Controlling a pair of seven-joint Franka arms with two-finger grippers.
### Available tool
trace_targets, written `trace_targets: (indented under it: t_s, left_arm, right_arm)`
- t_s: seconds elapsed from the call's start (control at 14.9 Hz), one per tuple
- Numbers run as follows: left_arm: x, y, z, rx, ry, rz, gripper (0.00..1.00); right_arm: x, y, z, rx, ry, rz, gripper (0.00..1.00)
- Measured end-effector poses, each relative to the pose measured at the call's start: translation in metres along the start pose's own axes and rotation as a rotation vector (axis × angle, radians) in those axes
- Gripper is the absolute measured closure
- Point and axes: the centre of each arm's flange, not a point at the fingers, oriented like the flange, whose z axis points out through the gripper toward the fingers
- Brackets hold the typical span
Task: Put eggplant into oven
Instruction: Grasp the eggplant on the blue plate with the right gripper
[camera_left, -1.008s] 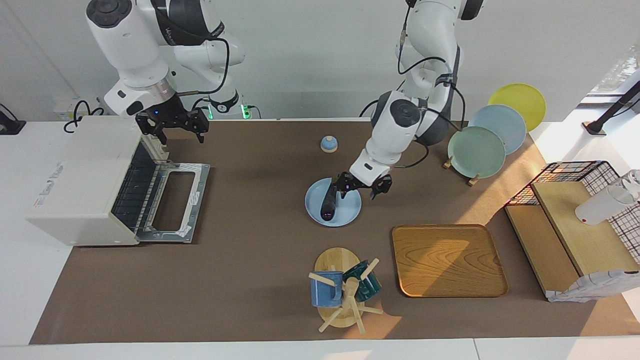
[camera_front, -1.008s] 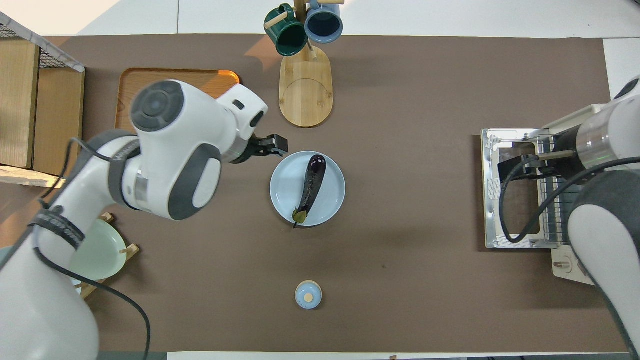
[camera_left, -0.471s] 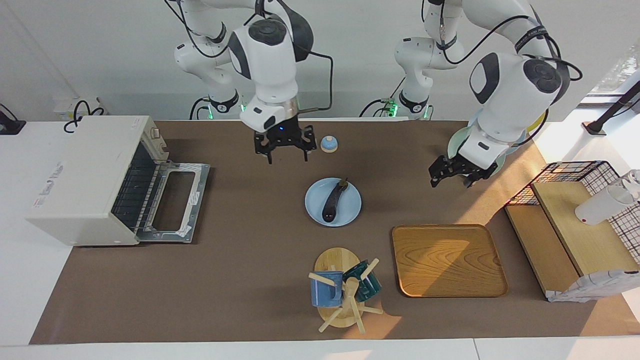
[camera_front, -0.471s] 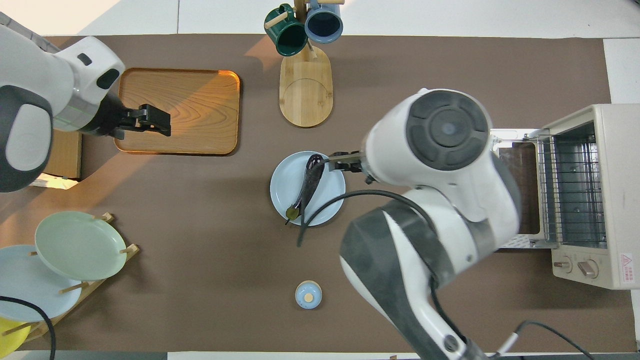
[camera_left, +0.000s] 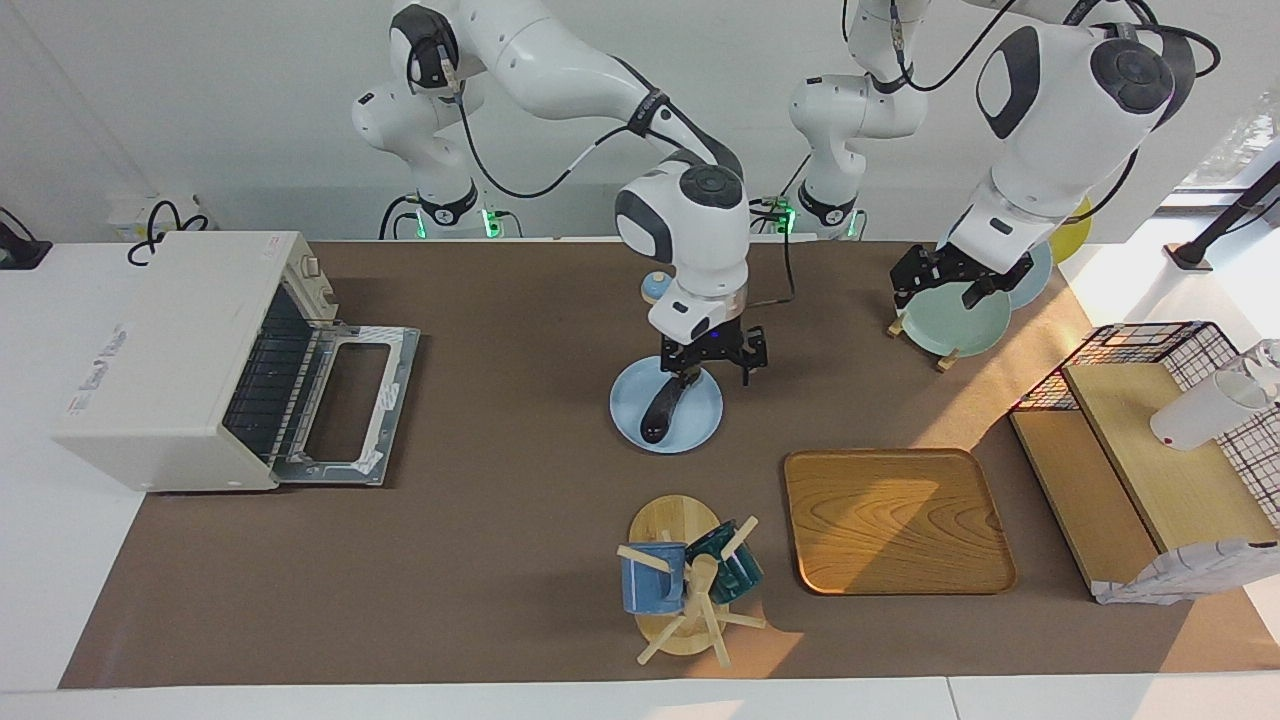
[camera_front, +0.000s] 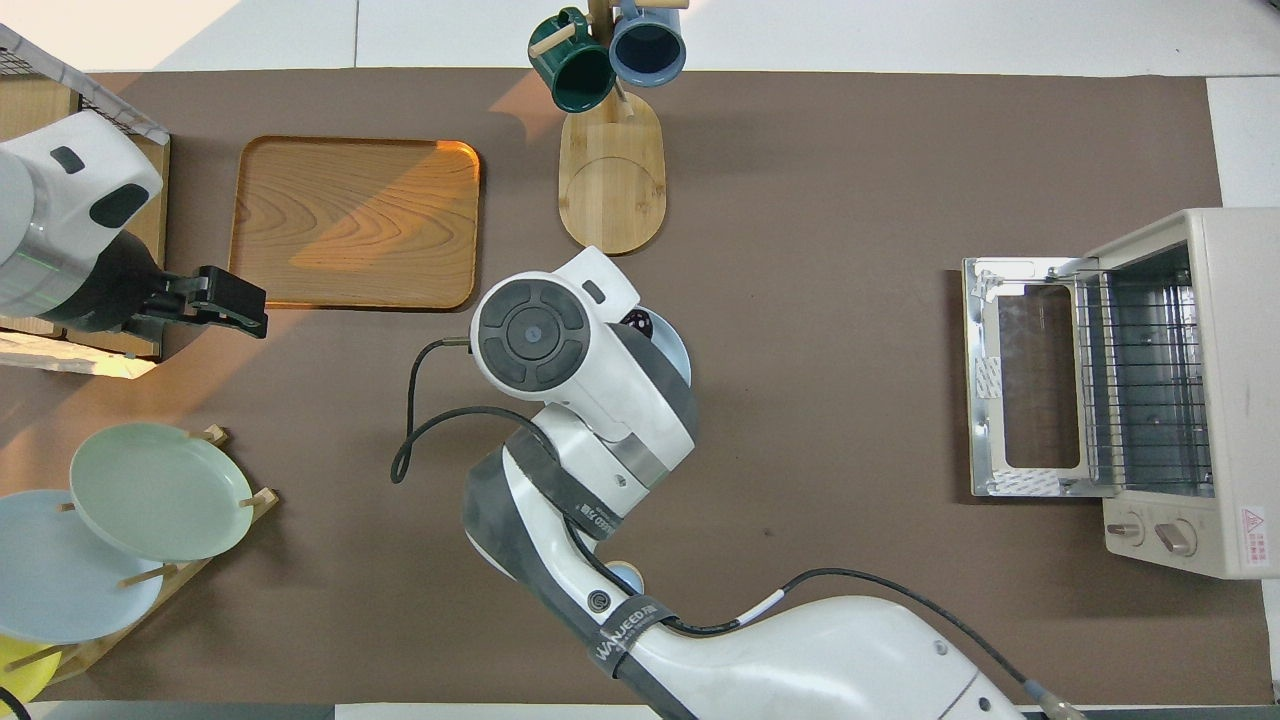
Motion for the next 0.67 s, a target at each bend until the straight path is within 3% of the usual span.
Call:
trace_targets:
  t_s: [0.27,0.4,0.47,0.67]
  left_arm:
    - [-0.019,-0.008,0.006,0.001,-0.024,-0.012,0.00]
    - [-0.018,-0.008,0.009,-0.001,-0.004,-0.013,0.00]
    - [-0.017,-0.008,0.009,-0.002,0.012,-0.013,0.00]
    - [-0.014,-0.008,0.001,-0.004,0.038,-0.013,0.00]
  right_arm:
    - [0.005,0.004,0.012,0.025,0.029,0.009,0.00]
    - [-0.006,0.000,0.024,0.035,0.033,-0.005,0.03]
    - [-0.013,-0.001,0.033,0.033,0.028,-0.011,0.08]
    - [-0.027,0.006,0.057,0.005,-0.001,-0.020,0.41]
